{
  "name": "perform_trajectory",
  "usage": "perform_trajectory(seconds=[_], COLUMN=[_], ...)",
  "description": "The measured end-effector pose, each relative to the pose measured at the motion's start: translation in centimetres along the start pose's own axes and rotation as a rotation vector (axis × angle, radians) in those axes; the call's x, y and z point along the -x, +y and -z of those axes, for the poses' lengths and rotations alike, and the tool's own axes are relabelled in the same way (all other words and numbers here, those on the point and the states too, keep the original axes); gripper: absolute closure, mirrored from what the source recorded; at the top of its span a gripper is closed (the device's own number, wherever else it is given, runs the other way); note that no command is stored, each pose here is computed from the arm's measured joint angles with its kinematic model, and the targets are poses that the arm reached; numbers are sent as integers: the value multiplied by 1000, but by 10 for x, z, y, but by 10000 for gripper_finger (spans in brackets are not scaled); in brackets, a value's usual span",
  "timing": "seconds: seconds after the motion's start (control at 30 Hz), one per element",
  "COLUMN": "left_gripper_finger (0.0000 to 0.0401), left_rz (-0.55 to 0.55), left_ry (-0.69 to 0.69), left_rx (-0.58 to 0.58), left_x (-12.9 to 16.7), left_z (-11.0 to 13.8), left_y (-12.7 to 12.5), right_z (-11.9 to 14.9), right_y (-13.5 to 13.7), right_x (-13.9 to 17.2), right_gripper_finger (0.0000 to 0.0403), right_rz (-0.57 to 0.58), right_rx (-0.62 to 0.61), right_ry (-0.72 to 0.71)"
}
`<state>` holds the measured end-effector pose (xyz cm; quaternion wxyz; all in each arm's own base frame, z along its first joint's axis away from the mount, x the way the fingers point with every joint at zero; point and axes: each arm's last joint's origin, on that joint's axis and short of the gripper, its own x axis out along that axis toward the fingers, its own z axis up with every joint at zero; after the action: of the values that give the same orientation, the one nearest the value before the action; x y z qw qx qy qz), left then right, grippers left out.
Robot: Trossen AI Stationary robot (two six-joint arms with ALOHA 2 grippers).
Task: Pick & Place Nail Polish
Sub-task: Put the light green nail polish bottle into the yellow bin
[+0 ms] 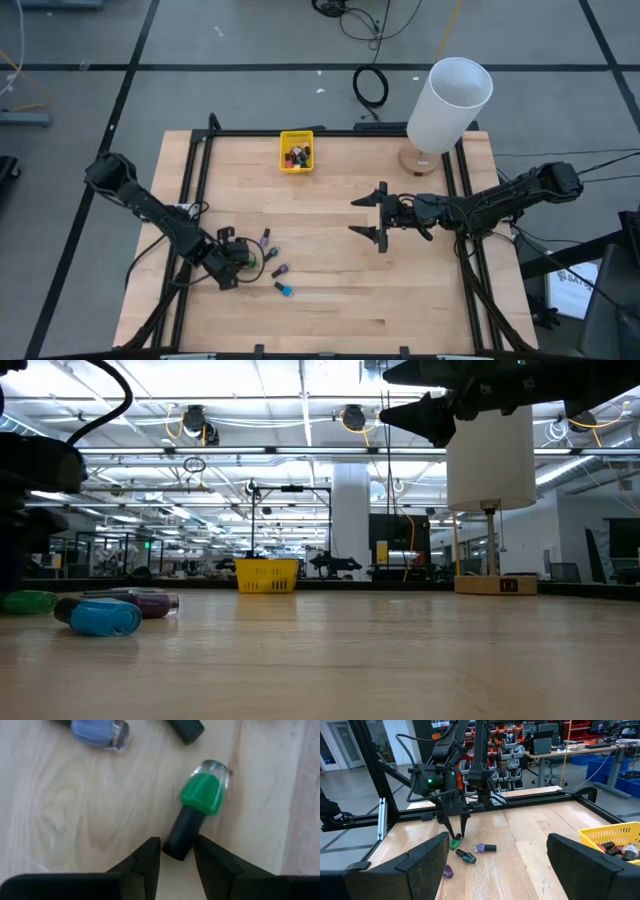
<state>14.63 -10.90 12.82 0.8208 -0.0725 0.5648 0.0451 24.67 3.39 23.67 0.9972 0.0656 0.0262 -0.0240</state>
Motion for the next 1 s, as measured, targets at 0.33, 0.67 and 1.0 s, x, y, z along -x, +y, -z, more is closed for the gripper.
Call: perform_trajectory(seconds=[0.33, 0.67, 1.0], left_gripper_finger=[361, 369, 369], left_rz=[-53, 49, 69], left_ry=[15, -48, -340], left_rx=[-20, -62, -126], left_x=[-12, 2, 45], left_z=[4, -4, -35], left_y=[0, -6, -18], right_z=[0, 0, 0], right_y=[0, 0, 0], right_x=[0, 0, 0], right_gripper_finger=[83, 83, 83], right_rz=[0, 0, 1], right_rx=[0, -1, -3], right_ry=[0, 2, -2])
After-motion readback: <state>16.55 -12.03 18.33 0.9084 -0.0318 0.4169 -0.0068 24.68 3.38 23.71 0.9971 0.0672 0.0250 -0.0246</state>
